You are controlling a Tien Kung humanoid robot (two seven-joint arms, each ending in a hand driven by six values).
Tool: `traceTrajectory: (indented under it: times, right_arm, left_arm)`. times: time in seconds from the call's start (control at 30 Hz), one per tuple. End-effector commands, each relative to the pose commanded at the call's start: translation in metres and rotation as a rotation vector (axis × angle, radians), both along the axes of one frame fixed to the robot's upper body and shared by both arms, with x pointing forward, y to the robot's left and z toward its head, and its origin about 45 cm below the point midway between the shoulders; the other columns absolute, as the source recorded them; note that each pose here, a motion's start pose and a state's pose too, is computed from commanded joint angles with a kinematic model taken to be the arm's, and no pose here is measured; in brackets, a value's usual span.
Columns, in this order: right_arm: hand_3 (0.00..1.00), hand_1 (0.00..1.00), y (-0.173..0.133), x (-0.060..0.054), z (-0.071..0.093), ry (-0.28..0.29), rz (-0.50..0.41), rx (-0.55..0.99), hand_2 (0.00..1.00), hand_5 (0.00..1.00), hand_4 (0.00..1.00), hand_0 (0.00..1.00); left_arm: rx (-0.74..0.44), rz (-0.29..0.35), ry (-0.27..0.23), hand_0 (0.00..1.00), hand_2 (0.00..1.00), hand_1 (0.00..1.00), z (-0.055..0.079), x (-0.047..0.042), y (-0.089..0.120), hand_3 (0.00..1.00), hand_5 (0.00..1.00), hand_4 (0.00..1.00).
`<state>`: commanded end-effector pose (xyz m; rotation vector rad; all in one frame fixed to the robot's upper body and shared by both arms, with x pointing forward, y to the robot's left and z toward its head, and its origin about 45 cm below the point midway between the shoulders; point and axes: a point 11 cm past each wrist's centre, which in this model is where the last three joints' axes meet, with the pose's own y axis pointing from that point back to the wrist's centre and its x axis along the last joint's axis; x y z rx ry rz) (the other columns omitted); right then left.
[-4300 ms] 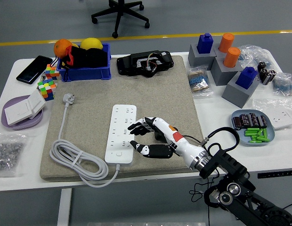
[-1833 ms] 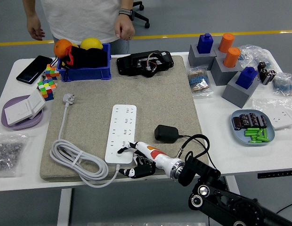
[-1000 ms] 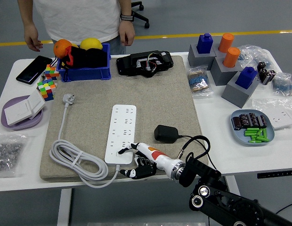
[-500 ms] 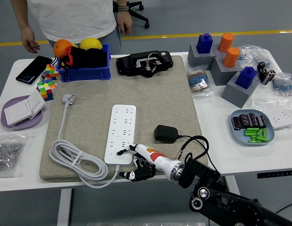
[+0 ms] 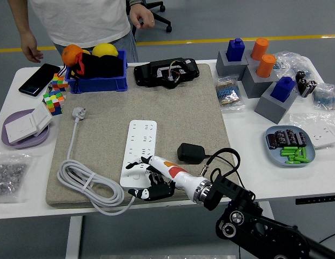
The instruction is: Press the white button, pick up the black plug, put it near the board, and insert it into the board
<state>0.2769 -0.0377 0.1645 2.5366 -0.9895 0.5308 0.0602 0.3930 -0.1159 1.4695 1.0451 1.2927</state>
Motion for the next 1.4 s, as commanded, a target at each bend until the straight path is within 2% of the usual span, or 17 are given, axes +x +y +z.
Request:
traceTrajectory:
  times: [0.17, 0.2, 0.37, 0.4, 0.57, 0.6, 0.77, 0.8, 1.17, 1.2, 1.4]
  right_arm:
    - [0.713, 0.031, -0.013, 0.01, 0.017, -0.07, -0.045, 0.089, 0.122, 0.304, 0.806, 0.002]
    - [0.677, 0.114, -0.016, 0.012, 0.017, -0.074, -0.055, 0.093, 0.177, 0.3, 0.782, 0.117]
    - [0.677, 0.114, -0.042, 0.026, 0.015, -0.112, -0.126, 0.073, 0.177, 0.3, 0.782, 0.117]
    - [0.655, 0.473, -0.046, 0.028, 0.015, -0.119, -0.138, 0.072, 0.462, 0.249, 0.807, 0.512]
    - [0.655, 0.473, -0.064, 0.037, 0.016, -0.171, -0.199, 0.067, 0.462, 0.249, 0.807, 0.512]
    - [0.624, 0.696, -0.068, 0.039, 0.015, -0.18, -0.212, 0.066, 0.674, 0.166, 0.841, 0.707]
    - [0.624, 0.696, -0.082, 0.045, 0.008, -0.178, -0.251, 0.055, 0.674, 0.166, 0.841, 0.707]
    - [0.531, 0.742, -0.084, 0.046, 0.006, -0.176, -0.255, 0.051, 0.715, 0.123, 0.864, 0.741]
    - [0.517, 0.742, -0.094, 0.048, -0.016, -0.142, -0.27, 0.014, 0.712, 0.114, 0.871, 0.75]
    - [0.481, 0.737, -0.094, 0.048, -0.017, -0.14, -0.271, 0.011, 0.7, 0.111, 0.883, 0.75]
    - [0.464, 0.731, -0.1, 0.051, -0.027, -0.126, -0.284, -0.007, 0.686, 0.112, 0.887, 0.743]
  left_arm:
    - [0.001, -0.001, 0.001, 0.648, 0.633, 0.638, 0.0, -0.0003, 0.0, 0.678, 0.121, 0.51]
    - [0.001, -0.001, 0.002, 0.648, 0.633, 0.641, 0.0, -0.0003, 0.0, 0.677, 0.121, 0.509]
    - [0.0, -0.008, 0.004, 0.648, 0.633, 0.641, 0.0, -0.0002, 0.0, 0.677, 0.121, 0.509]
    - [0.0, -0.008, 0.005, 0.648, 0.633, 0.638, 0.0, -0.0003, 0.0, 0.677, 0.12, 0.509]
    - [0.002, -0.009, 0.009, 0.648, 0.633, 0.638, 0.0, -0.0019, 0.001, 0.677, 0.12, 0.509]
    - [0.002, -0.01, 0.01, 0.648, 0.632, 0.639, 0.0, -0.0021, 0.001, 0.678, 0.115, 0.509]
    - [0.002, -0.015, 0.013, 0.648, 0.632, 0.639, 0.0, -0.0028, 0.001, 0.678, 0.115, 0.509]
    - [0.002, -0.016, 0.013, 0.649, 0.632, 0.639, 0.0, -0.0027, 0.001, 0.677, 0.117, 0.509]
    - [-0.001, -0.01, 0.012, 0.65, 0.632, 0.639, -0.001, -0.0037, -0.001, 0.677, 0.114, 0.509]
    - [-0.001, -0.009, 0.011, 0.649, 0.632, 0.639, -0.001, -0.0039, -0.001, 0.677, 0.114, 0.509]
    - [-0.002, -0.005, 0.01, 0.649, 0.632, 0.639, -0.001, -0.0044, -0.001, 0.677, 0.112, 0.51]
